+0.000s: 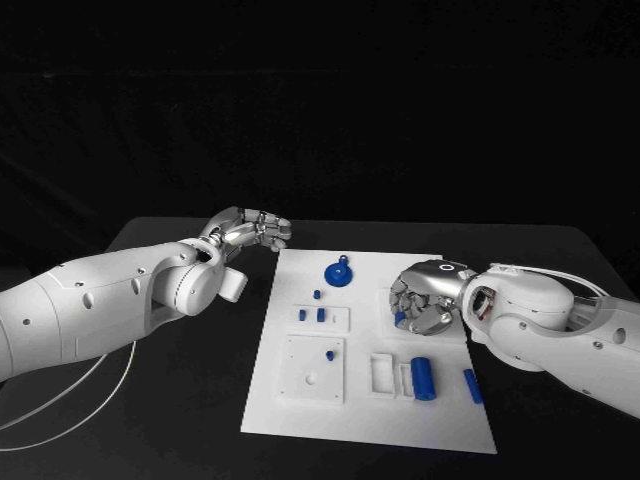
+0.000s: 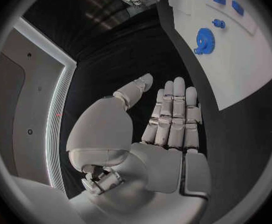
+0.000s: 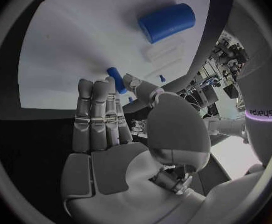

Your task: Assemble the parts on the task board

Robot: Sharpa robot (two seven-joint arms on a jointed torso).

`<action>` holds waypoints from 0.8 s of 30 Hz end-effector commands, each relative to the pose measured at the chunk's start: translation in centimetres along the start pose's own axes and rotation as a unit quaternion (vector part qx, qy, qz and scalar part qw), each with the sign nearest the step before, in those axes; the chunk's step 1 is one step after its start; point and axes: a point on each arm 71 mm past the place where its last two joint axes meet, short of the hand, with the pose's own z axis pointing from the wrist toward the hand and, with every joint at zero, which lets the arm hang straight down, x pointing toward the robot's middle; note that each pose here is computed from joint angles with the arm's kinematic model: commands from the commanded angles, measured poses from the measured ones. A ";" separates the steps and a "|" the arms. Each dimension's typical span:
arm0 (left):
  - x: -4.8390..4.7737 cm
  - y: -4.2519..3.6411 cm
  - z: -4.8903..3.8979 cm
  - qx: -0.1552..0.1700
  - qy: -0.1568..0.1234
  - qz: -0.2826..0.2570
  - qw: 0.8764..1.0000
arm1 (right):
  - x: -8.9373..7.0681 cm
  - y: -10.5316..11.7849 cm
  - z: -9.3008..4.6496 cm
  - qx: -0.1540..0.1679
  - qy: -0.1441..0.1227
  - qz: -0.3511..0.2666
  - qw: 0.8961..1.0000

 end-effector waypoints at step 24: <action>-0.11 -0.04 0.12 0.005 0.003 -0.004 1.000 | -3.4 0.0 -1.0 -0.024 -0.151 0.081 0.985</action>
